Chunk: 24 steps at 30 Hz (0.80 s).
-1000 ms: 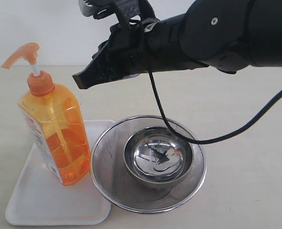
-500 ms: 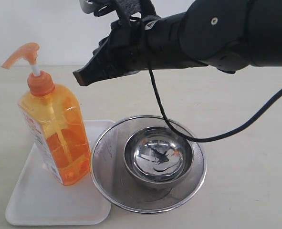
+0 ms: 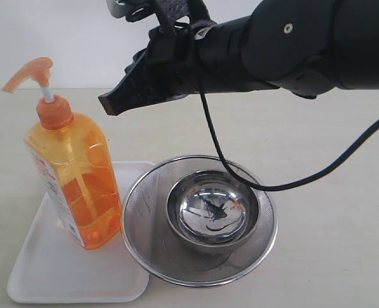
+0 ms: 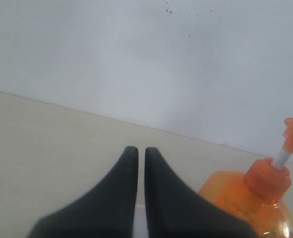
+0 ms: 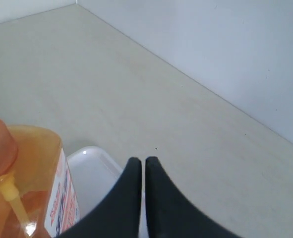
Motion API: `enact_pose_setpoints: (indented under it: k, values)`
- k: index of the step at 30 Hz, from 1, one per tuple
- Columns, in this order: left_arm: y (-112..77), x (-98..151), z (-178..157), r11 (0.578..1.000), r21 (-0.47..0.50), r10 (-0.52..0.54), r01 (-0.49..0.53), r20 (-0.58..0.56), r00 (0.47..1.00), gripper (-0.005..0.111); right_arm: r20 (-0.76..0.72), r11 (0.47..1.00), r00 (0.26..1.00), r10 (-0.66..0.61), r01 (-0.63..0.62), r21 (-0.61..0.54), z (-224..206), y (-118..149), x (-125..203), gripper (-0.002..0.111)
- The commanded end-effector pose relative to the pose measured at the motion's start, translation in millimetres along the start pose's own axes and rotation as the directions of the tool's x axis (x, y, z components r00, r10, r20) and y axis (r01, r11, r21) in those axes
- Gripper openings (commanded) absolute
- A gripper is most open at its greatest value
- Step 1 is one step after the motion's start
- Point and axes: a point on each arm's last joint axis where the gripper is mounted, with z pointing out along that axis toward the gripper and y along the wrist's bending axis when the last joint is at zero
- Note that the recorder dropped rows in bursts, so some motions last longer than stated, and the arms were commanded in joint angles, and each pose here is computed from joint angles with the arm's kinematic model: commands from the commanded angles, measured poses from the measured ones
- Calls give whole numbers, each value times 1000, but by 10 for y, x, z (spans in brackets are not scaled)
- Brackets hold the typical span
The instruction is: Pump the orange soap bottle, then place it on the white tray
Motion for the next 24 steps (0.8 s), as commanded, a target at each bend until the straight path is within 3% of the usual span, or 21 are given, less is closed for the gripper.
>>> enact_pose_setpoints:
  k: [1, 12, 18, 24]
  values:
    - [-6, -9, 11, 1000, 2, -17, 17, -9, 1000, 5, 0, 1000, 1000, -3, 3, 3, -4, -20, -4, 0]
    - [-12, 42, 34, 1000, 6, 12, -12, -79, 997, 5, -53, 1000, 999, 2, -2, -1, 160, -9, 153, 0]
    - [-163, -69, 106, 971, 139, 215, -196, -141, 966, 5, -54, 1000, 999, 2, -1, 8, 197, -15, 179, 0]
    - [-257, -57, 340, 945, 237, 285, -225, -257, 923, 5, -63, 1000, 998, 3, -3, 0, 196, -8, 187, 0]
